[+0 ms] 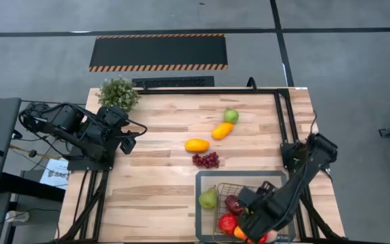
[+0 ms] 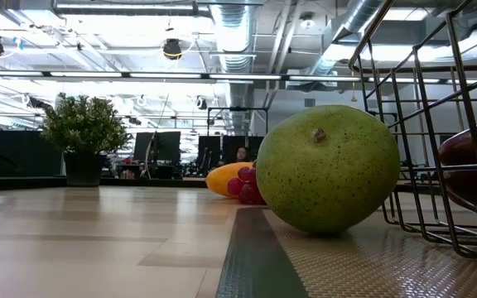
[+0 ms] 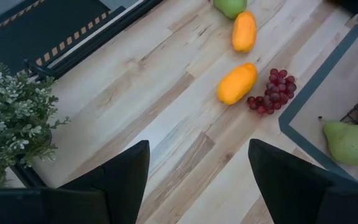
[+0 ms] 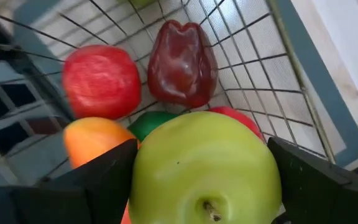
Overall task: Build produce basket
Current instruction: Put the green apple into the wire basket, then put the top pear into the wire basket
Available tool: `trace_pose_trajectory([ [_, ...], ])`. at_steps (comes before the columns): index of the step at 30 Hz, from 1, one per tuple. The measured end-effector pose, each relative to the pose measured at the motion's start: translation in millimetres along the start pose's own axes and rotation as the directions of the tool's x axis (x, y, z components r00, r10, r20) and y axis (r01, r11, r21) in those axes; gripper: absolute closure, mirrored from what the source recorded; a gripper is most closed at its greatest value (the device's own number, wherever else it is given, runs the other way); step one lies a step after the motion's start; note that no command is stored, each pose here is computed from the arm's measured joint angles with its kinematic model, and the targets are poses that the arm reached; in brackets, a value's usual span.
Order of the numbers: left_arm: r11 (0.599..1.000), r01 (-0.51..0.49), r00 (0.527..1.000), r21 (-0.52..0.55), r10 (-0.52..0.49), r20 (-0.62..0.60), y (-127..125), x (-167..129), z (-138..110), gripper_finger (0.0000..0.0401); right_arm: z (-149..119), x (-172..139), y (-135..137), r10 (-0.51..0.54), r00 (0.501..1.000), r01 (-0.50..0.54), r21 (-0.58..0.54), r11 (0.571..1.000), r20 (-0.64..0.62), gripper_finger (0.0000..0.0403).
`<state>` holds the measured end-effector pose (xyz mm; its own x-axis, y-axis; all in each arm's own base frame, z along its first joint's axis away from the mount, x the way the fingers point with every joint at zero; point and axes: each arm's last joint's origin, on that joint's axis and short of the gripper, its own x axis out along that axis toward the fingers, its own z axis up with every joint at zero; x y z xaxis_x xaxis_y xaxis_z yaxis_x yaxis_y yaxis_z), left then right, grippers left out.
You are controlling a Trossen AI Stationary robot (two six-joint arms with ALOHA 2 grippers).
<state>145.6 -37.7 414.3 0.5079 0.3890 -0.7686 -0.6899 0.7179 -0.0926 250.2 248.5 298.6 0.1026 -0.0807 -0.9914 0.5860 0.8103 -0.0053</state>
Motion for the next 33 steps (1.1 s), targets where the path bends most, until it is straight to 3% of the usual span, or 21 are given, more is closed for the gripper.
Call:
trace_pose_trajectory([
  [13, 1.000, 0.000, 1.000, 0.001, 0.000, 0.000, 0.0, 0.0, 0.0, 0.0140, -3.8, 44.8, 20.3, -0.150, 0.987, 0.147, -0.060, 0.987, -0.053, 0.0051],
  [25, 1.000, 0.000, 1.000, 0.019, 0.000, 0.000, 0.0, 0.0, 0.0, 0.0140, 13.0, 23.0, 6.1, -0.091, 0.995, 0.088, -0.053, 0.995, -0.048, 0.0006],
  [33, 1.000, 0.000, 1.000, 0.019, 0.000, 0.000, 0.0, 0.0, 0.0, 0.0140, 18.4, 5.2, -5.1, -0.041, 0.999, 0.037, -0.103, 0.994, -0.036, 0.0004],
])
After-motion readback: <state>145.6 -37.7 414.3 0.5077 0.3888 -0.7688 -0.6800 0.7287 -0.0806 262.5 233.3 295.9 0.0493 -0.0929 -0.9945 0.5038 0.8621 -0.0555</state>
